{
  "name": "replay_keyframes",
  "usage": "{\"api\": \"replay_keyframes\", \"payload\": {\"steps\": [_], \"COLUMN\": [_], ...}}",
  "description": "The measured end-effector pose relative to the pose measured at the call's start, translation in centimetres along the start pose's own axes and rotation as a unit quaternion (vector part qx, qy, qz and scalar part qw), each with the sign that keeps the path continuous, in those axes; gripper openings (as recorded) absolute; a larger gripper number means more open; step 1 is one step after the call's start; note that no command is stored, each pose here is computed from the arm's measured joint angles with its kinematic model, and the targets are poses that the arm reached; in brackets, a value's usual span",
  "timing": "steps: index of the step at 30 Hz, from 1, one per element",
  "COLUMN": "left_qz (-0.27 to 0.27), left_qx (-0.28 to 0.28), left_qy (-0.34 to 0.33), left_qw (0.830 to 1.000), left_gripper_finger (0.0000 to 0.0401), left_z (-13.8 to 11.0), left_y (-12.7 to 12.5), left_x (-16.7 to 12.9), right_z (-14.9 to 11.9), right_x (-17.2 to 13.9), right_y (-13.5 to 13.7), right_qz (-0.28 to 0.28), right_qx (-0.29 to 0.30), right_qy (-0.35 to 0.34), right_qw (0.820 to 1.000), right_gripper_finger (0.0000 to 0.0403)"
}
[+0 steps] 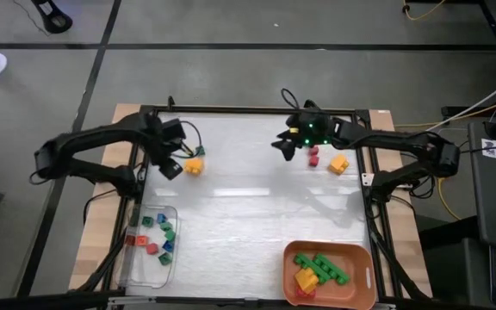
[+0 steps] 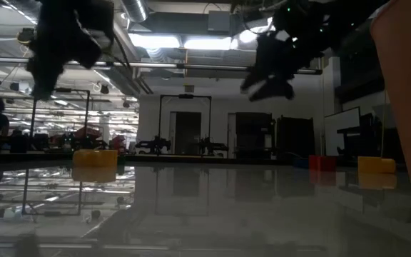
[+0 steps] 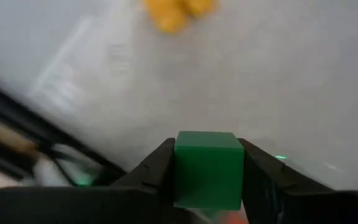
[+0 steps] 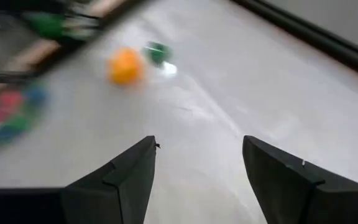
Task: Sort blocks by size
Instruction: Put the small green block into the transparent bin
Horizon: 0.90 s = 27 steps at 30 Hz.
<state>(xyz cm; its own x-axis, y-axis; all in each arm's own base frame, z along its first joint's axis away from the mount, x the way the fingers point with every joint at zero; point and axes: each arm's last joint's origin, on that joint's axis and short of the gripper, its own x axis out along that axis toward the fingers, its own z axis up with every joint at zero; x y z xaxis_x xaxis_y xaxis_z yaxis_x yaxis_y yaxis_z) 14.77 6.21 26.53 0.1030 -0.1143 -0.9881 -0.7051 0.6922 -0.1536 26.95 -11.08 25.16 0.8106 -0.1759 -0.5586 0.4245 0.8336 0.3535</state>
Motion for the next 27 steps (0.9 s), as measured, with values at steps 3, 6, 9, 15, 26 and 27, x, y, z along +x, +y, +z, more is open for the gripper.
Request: {"api": "replay_keyframes", "payload": {"steps": [3, 6, 9, 15, 26, 27], "left_qz": [-0.052, -0.093, -0.123, -0.179, -0.188, -0.175], "left_qx": [-0.004, -0.002, -0.003, 0.009, 0.058, 0.061], "left_qy": [0.003, 0.007, 0.021, 0.037, 0.044, 0.050], "left_qw": [0.999, 0.996, 0.992, 0.983, 0.980, 0.981], "left_gripper_finger": [0.0120, 0.0124, 0.0125, 0.0126, 0.0145, 0.0147], "left_z": [-1.8, -3.7, -5.5, -8.2, -11.5, -11.7], "left_y": [-1.1, -2.1, -3.1, -5.9, -11.2, -11.4], "left_x": [-0.8, -1.5, -1.9, -2.2, -0.5, -0.1], "right_z": [-0.6, -1.4, -2.2, -3.9, -4.9, -5.0], "right_x": [-0.2, -0.4, -0.7, -1.1, -1.6, -1.6], "right_y": [-1.2, -2.1, -2.6, -2.1, -2.0, -2.0], "right_qz": [-0.078, -0.145, -0.174, -0.194, -0.244, -0.250], "right_qx": [0.023, 0.067, 0.088, 0.079, 0.116, 0.122], "right_qy": [0.023, 0.050, 0.092, 0.170, 0.196, 0.197], "right_qw": [0.996, 0.986, 0.977, 0.963, 0.943, 0.940], "right_gripper_finger": [0.0239, 0.0239, 0.0239, 0.0239, 0.0239, 0.0239]}}
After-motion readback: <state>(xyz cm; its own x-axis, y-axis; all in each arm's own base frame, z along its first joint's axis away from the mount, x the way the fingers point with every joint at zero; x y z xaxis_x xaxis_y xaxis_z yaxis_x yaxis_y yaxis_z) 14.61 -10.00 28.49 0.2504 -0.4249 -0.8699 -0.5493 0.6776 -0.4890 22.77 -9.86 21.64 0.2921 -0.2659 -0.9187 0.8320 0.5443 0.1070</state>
